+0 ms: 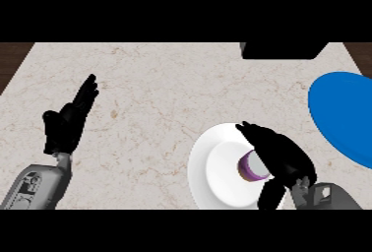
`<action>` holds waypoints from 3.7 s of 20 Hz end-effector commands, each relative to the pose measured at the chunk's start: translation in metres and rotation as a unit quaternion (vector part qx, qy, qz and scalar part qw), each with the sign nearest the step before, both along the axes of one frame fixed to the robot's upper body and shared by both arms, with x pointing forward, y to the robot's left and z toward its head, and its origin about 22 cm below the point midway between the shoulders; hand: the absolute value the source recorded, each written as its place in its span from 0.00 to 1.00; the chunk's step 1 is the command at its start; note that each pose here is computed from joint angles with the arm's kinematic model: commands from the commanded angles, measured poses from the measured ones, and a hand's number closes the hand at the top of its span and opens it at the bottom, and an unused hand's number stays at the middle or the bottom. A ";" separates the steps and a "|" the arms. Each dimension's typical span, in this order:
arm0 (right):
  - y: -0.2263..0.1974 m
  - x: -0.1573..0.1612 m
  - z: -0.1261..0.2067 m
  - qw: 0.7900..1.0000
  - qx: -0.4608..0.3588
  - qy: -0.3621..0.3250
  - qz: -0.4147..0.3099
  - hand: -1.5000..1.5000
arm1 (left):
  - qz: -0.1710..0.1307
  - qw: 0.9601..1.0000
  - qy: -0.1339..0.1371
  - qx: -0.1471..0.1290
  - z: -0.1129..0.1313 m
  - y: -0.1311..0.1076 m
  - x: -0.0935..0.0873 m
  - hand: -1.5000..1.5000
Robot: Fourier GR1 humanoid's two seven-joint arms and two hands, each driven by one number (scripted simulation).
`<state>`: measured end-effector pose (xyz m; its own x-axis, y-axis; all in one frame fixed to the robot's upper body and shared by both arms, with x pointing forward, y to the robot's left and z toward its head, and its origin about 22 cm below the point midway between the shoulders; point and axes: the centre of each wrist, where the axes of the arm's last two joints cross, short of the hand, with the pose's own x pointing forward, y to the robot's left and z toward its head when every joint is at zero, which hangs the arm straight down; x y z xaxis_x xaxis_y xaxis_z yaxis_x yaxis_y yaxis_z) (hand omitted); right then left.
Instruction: Pick the can from the plate and place it in the plate
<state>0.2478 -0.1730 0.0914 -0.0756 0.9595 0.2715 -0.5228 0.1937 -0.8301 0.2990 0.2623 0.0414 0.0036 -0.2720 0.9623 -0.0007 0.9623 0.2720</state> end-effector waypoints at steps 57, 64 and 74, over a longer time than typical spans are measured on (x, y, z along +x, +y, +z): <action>-0.413 -0.014 0.069 0.925 0.226 -0.305 0.009 1.00 | -0.031 0.999 -0.008 0.001 0.011 -0.021 0.008 0.50; -0.375 0.037 0.040 0.941 0.201 -0.270 0.040 1.00 | -0.027 1.000 -0.007 0.002 0.006 -0.020 0.018 0.50; -0.323 0.073 -0.034 0.974 0.147 -0.174 0.003 0.00 | -0.017 1.000 -0.004 0.001 0.003 -0.019 0.009 0.50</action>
